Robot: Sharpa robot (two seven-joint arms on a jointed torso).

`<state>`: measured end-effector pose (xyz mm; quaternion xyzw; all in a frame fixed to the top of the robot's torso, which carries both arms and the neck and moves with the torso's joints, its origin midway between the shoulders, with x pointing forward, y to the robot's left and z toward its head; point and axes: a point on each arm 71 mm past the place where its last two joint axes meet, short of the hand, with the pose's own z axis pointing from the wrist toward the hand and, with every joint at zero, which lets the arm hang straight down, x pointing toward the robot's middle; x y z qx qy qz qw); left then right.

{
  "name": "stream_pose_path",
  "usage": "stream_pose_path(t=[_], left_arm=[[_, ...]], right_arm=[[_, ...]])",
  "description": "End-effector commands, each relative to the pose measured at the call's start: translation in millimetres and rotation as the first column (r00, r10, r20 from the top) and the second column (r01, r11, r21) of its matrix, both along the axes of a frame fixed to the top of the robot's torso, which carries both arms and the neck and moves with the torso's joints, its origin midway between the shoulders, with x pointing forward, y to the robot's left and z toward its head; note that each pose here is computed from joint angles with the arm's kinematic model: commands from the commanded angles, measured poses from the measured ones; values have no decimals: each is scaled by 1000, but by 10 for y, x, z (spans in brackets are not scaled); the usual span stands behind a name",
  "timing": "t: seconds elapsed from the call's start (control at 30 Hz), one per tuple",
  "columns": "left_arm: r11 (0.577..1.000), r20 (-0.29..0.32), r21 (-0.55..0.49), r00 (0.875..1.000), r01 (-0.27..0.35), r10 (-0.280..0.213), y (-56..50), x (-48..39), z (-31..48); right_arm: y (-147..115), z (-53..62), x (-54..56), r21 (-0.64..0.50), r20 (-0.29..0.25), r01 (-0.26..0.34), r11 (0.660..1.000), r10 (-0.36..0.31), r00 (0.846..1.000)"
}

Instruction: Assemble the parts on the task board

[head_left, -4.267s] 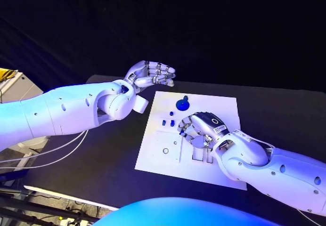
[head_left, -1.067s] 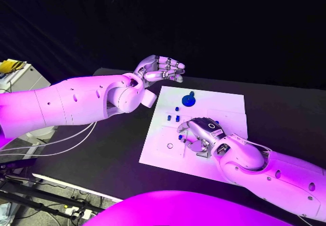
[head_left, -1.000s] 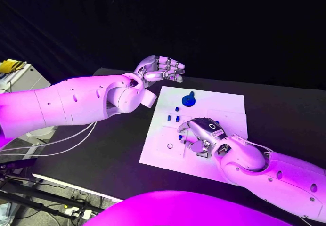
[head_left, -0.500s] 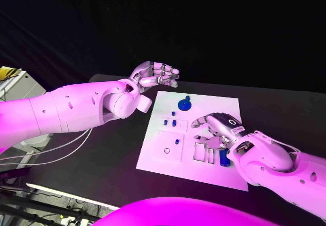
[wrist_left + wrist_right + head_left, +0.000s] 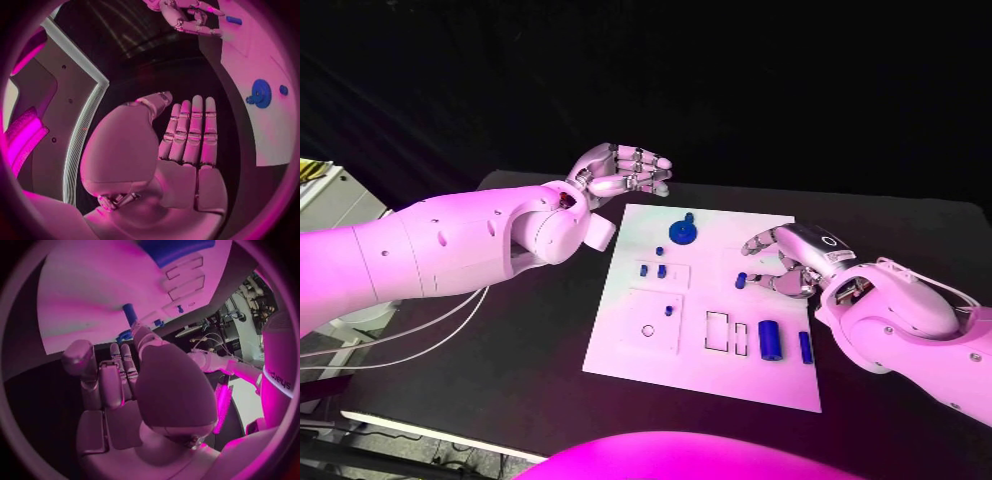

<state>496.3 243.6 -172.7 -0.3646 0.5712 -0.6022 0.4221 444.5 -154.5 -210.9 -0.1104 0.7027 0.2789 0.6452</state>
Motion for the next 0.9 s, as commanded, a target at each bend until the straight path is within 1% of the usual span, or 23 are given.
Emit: stream_pose_path(t=[0.03,0.27,0.47,0.9], left_arm=[[1000,8,-9,1000,20,-20,-26,-4,9],[1000,6,-6,1000,17,-17,-16,0,5],[1000,0,-4,1000,21,-21,-15,1,0],[999,-17,-2,999,41,-41,-29,-2,-12]], right_arm=[[18,-51,6,-38,-54,-20,999,18,998],[41,-105,7,-71,-88,-36,997,30,996],[72,-133,18,-72,-96,-41,997,34,995],[191,-180,0,-75,-111,-68,995,59,992]])
